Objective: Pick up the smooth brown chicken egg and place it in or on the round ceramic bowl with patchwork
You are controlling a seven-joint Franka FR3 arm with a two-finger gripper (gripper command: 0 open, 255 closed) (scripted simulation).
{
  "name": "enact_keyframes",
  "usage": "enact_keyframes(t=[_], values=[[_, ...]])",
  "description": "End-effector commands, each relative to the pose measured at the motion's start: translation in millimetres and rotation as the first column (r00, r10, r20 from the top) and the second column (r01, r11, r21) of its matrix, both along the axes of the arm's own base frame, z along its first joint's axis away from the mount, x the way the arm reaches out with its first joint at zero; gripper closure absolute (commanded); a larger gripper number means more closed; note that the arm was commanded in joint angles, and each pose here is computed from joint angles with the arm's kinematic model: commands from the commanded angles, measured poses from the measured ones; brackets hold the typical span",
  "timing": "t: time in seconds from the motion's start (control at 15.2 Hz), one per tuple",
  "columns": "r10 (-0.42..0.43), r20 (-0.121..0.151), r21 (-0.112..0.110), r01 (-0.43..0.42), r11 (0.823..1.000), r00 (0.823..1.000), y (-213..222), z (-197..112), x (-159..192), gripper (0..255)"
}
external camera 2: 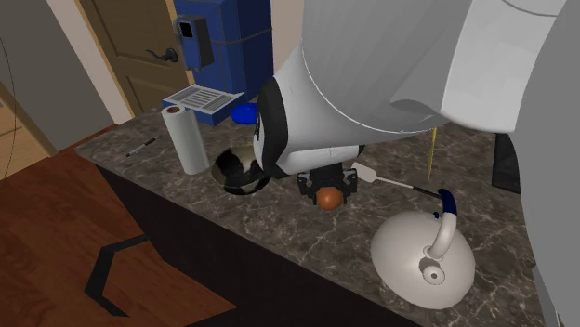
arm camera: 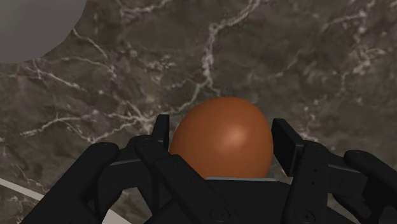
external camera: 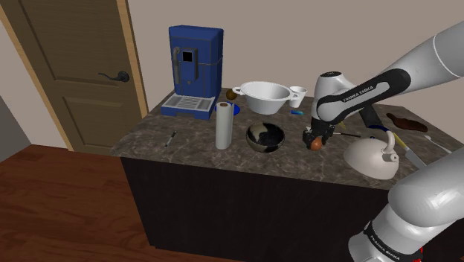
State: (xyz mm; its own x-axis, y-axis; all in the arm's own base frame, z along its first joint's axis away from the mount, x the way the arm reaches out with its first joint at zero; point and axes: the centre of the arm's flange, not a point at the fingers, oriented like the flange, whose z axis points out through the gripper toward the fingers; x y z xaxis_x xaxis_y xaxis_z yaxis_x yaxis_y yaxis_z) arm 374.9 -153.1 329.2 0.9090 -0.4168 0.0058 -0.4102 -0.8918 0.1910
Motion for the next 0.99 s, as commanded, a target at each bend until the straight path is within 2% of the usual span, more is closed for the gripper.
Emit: enact_keyframes(t=[0.0, 0.26, 0.92], values=[[0.000, 0.000, 0.000, 0.000, 1.000, 1.000, -0.1, 0.0, 0.0, 255], [0.000, 0.000, 0.000, 0.000, 1.000, 1.000, 0.0, 0.0, 0.0, 255], [0.000, 0.000, 0.000, 0.000, 1.000, 1.000, 0.0, 52.8, 0.0, 255]])
